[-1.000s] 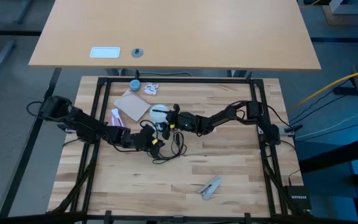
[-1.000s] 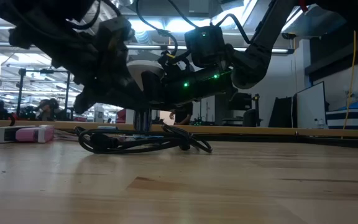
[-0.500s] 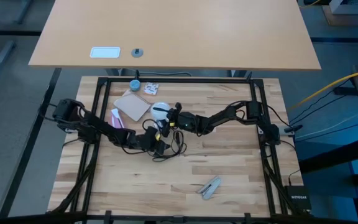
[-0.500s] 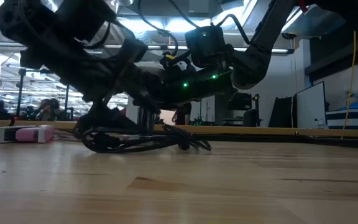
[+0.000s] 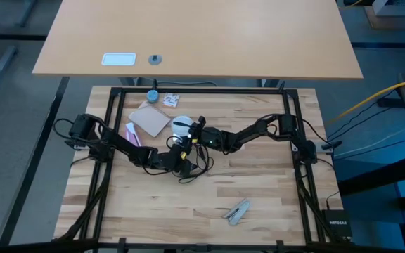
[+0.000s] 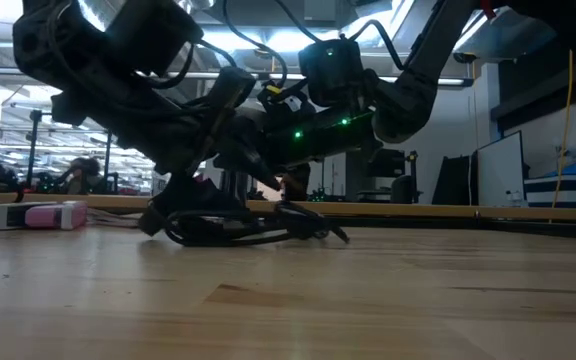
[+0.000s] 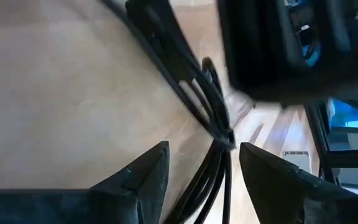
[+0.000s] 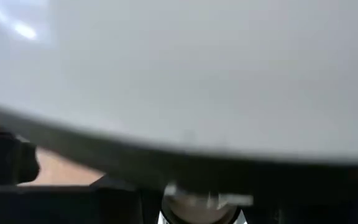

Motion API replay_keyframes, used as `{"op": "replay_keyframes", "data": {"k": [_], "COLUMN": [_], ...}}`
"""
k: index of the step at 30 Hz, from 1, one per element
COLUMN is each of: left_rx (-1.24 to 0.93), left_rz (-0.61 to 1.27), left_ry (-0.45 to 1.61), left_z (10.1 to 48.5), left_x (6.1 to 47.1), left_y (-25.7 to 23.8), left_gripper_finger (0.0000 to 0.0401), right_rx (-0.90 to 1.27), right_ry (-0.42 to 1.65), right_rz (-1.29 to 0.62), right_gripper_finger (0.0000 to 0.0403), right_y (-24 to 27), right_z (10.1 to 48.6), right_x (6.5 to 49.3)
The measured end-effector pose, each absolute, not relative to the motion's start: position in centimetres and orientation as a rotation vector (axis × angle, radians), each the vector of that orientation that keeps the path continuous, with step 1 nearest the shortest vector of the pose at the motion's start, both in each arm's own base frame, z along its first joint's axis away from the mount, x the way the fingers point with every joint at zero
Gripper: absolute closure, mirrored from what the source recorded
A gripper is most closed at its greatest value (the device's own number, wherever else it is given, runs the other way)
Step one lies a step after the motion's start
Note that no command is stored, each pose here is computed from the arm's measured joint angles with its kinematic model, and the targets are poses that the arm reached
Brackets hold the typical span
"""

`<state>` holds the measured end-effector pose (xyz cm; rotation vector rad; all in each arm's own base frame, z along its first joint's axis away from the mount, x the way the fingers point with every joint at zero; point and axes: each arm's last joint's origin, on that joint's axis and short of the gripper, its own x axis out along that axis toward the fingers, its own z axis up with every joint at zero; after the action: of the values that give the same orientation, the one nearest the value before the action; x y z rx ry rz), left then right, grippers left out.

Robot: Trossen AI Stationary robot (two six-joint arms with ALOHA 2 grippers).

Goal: Screw lightbulb
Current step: Remove the lightbulb from the lamp

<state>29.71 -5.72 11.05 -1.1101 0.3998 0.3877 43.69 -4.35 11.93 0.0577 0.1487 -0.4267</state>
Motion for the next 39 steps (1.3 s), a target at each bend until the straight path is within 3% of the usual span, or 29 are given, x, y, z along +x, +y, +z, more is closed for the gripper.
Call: {"op": "replay_keyframes", "data": {"k": [33,39], "left_rx": [-1.173,-1.203], "left_rz": [0.482,0.484], "left_ry": [0.357,0.344], "left_z": [10.2,10.3], "left_x": [30.9,31.0], "left_y": [-3.4,-3.4], "left_gripper_finger": [0.0217,0.0235], "right_rx": [0.071,0.07], "right_ry": [0.136,0.134], "right_rz": [-0.475,-0.475], "right_gripper_finger": [0.0237,0.0237], "right_y": [-4.6,-4.6], "right_z": [12.4,12.4], "right_x": [43.9,44.0]}}
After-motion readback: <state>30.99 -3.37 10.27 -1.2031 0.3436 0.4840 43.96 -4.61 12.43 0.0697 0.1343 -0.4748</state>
